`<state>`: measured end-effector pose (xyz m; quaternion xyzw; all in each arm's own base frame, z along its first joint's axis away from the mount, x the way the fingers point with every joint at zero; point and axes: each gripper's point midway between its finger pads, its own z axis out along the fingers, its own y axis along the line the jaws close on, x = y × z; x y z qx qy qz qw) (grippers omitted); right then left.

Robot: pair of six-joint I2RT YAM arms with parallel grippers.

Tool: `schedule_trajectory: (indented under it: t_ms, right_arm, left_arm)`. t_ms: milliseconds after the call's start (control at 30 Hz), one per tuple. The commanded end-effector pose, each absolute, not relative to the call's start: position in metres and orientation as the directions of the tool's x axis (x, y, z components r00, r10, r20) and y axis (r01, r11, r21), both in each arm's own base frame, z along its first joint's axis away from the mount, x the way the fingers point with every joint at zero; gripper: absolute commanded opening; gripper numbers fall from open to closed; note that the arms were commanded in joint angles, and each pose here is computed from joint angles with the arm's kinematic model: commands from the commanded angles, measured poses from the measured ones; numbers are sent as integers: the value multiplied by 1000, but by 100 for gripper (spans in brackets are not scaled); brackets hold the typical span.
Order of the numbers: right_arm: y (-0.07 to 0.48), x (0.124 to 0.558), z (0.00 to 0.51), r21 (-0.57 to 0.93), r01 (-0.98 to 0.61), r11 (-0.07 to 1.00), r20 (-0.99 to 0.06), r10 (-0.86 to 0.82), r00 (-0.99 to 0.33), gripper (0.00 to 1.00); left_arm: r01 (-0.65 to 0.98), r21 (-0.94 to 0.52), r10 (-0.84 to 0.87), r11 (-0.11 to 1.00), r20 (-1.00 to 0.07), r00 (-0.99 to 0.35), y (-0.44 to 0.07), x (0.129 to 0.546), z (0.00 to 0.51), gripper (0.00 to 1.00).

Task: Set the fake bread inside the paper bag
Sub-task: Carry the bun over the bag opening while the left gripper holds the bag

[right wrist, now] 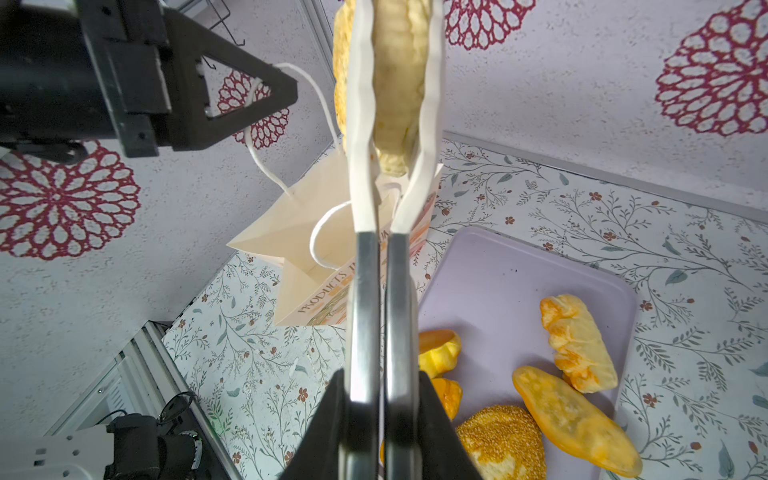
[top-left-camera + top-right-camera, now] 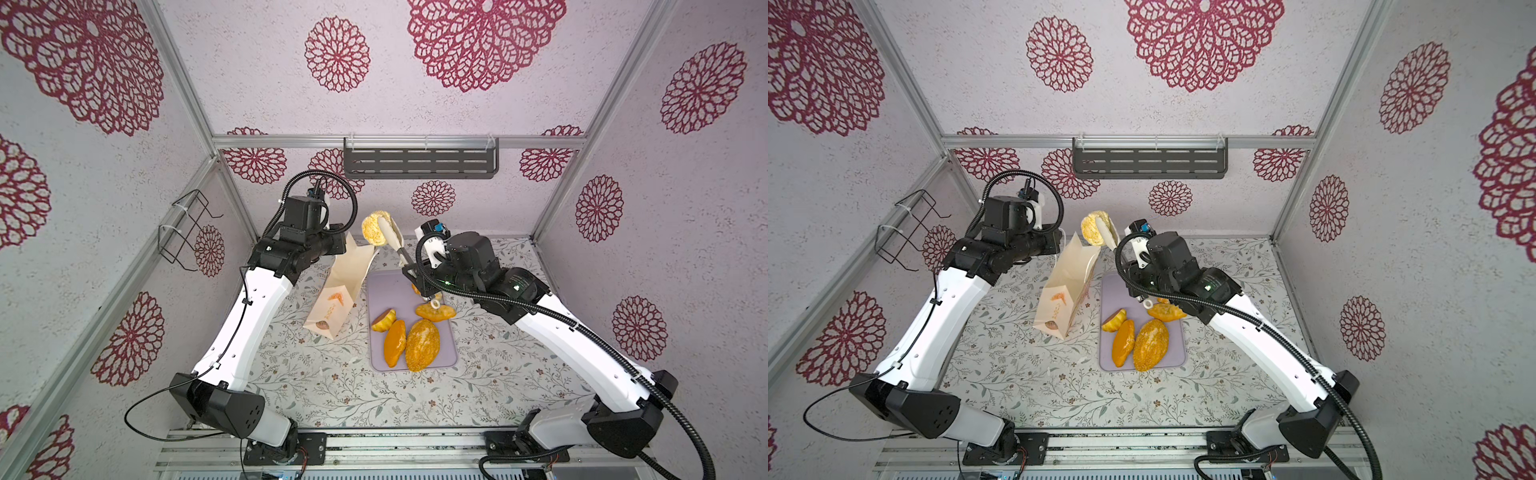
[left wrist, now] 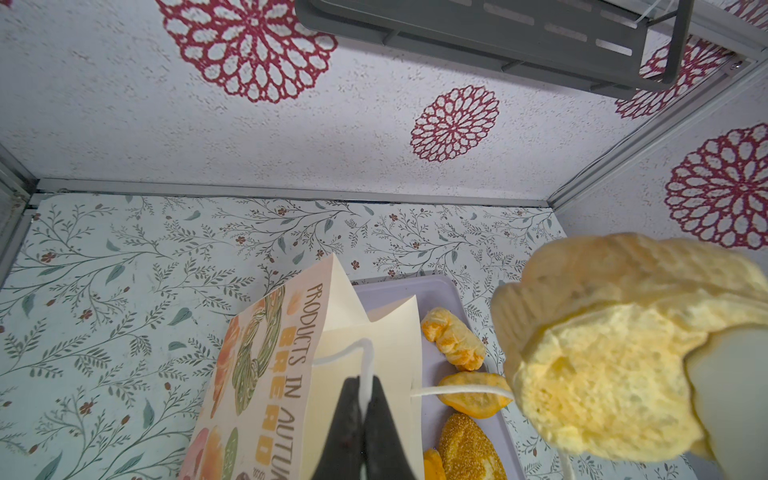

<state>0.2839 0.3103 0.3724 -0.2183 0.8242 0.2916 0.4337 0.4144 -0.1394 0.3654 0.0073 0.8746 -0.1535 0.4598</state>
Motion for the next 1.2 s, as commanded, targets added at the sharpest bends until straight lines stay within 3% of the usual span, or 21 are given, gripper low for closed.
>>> schedule_trajectory:
  t_ms: [0, 500, 1167]
  right_arm:
    - [311, 280, 423, 316, -620, 718, -899, 17, -438, 0]
    - [326, 262, 373, 407, -579, 707, -843, 47, -535, 0]
    - [364, 246, 331, 351, -648, 676, -816, -119, -566, 0]
  left_arm:
    - [163, -267, -135, 950, -820, -556, -143, 412, 379, 0]
    - [173, -269, -138, 947, -831, -538, -148, 411, 386, 0]
    - [175, -263, -132, 949, -834, -536, -149, 410, 388, 0]
